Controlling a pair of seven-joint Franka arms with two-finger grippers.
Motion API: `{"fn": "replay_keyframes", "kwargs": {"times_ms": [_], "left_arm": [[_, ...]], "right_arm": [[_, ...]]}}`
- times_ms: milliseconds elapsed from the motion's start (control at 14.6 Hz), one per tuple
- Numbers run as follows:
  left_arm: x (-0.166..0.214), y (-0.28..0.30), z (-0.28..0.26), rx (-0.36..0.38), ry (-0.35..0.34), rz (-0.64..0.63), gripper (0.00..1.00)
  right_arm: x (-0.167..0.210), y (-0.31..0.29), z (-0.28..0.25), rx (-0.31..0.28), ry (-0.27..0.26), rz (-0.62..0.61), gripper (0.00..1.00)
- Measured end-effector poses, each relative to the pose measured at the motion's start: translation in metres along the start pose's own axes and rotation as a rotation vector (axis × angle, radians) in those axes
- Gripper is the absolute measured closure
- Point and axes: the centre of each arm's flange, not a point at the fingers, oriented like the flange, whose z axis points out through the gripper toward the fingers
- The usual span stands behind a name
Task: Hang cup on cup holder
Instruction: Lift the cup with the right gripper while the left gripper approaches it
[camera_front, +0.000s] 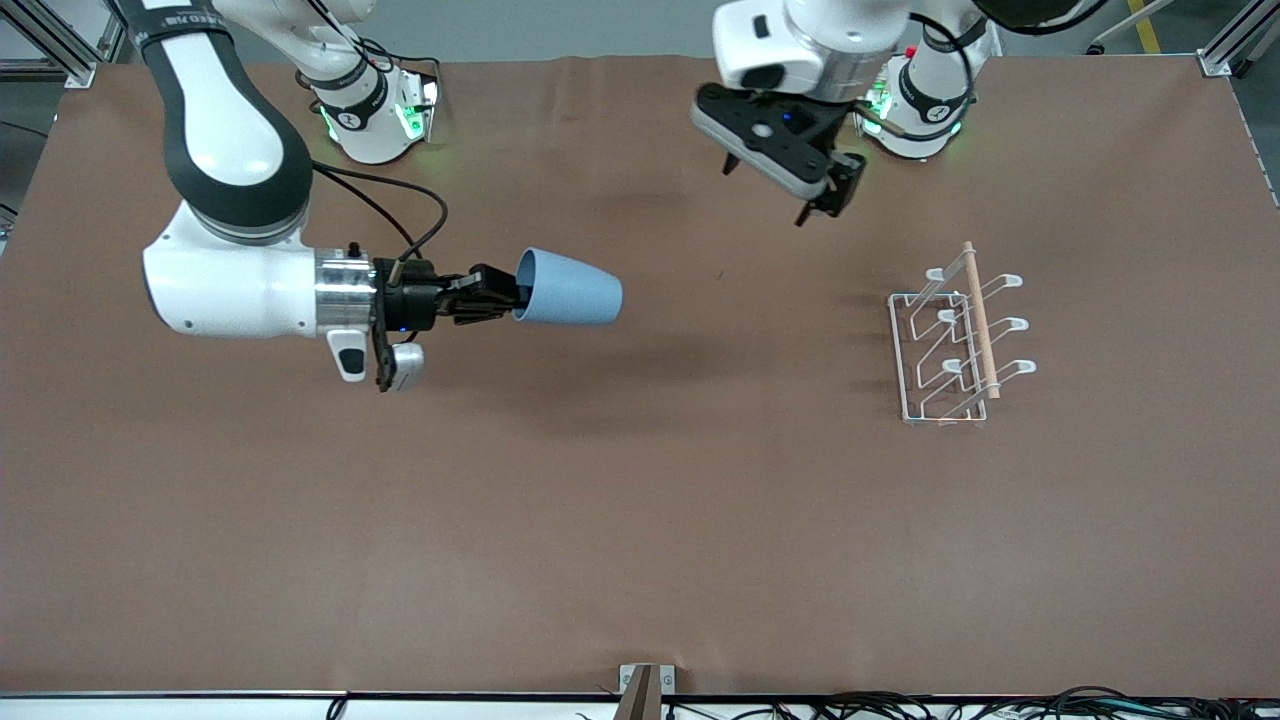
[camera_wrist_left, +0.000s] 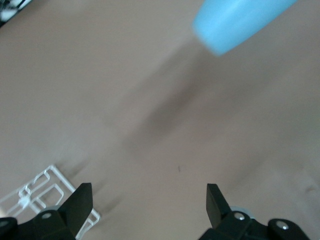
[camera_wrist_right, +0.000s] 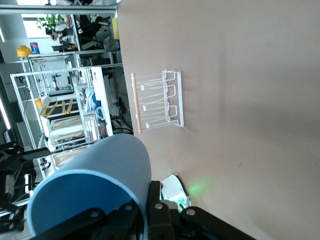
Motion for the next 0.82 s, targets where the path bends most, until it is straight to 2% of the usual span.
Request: {"fn": "replay_keyframes", "kwargs": {"times_ms": [206,343,548,823], "left_arm": [[0.026,0.016,0.012,0.021,0.091,0.098,0.0],[0.042,0.015,0.026,0.024,0.136,0.152,0.0],[0.054,0.01,0.049,0.019,0.133,0.22,0.0],[0.059,0.025,0.064,-0.022,0.116,0.265,0.0]], "right_arm": [[-0.006,-0.001,0.022,0.009,-0.049,0.001,0.95],[-0.011,0.0,0.029,0.018,-0.105,0.003,0.95],[-0.018,0.001,0.032,0.032,-0.171,0.007,0.95],[-0.019,0.001,0.034,0.036,-0.184,0.009,0.95]]}}
